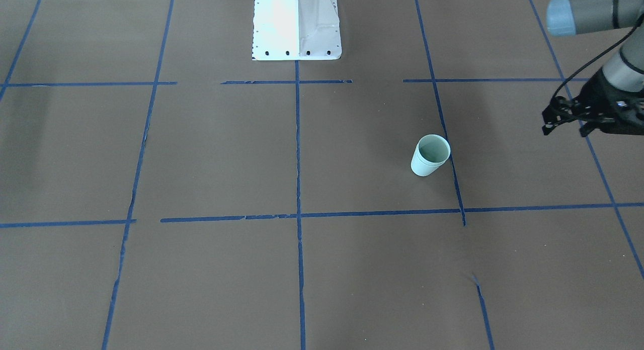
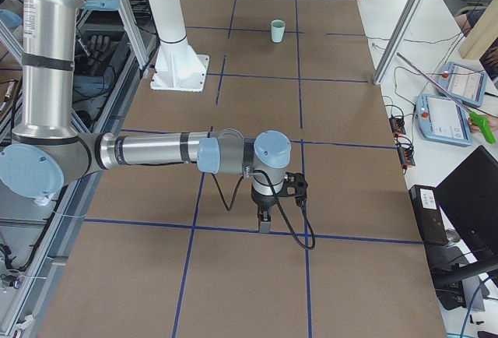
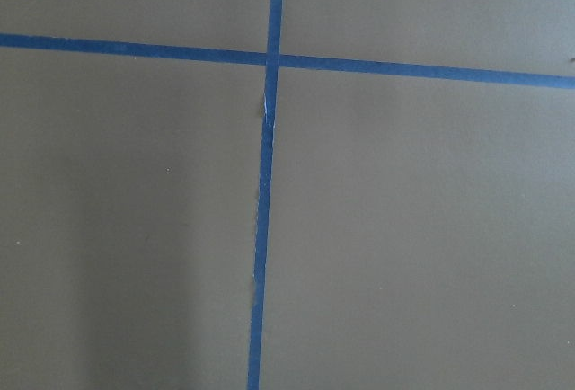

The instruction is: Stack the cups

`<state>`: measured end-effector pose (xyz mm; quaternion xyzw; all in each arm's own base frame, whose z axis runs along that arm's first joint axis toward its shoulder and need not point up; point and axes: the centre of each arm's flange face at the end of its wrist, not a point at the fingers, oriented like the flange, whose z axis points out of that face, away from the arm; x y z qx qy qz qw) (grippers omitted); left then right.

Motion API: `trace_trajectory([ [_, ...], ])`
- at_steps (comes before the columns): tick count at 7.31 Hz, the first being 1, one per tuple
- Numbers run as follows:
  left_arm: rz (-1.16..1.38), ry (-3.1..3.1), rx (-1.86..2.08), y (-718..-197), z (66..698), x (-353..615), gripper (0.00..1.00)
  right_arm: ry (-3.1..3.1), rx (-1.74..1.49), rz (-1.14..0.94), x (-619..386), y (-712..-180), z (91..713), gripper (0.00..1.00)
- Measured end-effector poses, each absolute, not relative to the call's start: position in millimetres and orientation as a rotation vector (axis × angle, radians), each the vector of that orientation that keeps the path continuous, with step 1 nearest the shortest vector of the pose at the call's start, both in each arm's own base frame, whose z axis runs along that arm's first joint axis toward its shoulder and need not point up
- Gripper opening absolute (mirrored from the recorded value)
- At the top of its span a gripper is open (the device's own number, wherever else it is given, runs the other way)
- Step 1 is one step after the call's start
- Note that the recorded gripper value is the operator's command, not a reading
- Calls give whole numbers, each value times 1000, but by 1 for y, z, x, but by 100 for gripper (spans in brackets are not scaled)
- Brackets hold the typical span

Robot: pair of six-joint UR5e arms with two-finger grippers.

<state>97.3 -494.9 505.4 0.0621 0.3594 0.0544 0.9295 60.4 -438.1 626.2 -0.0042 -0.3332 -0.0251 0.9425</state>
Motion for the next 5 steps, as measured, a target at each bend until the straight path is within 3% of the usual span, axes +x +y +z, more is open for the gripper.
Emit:
trace_trajectory([
  [3,162,701,159,-487,624,-59,100,-680,-9,-51,60,-438,626,100],
  [5,148,701,142,-476,657,-105,100,-680,-9,-51,60,-438,626,100],
])
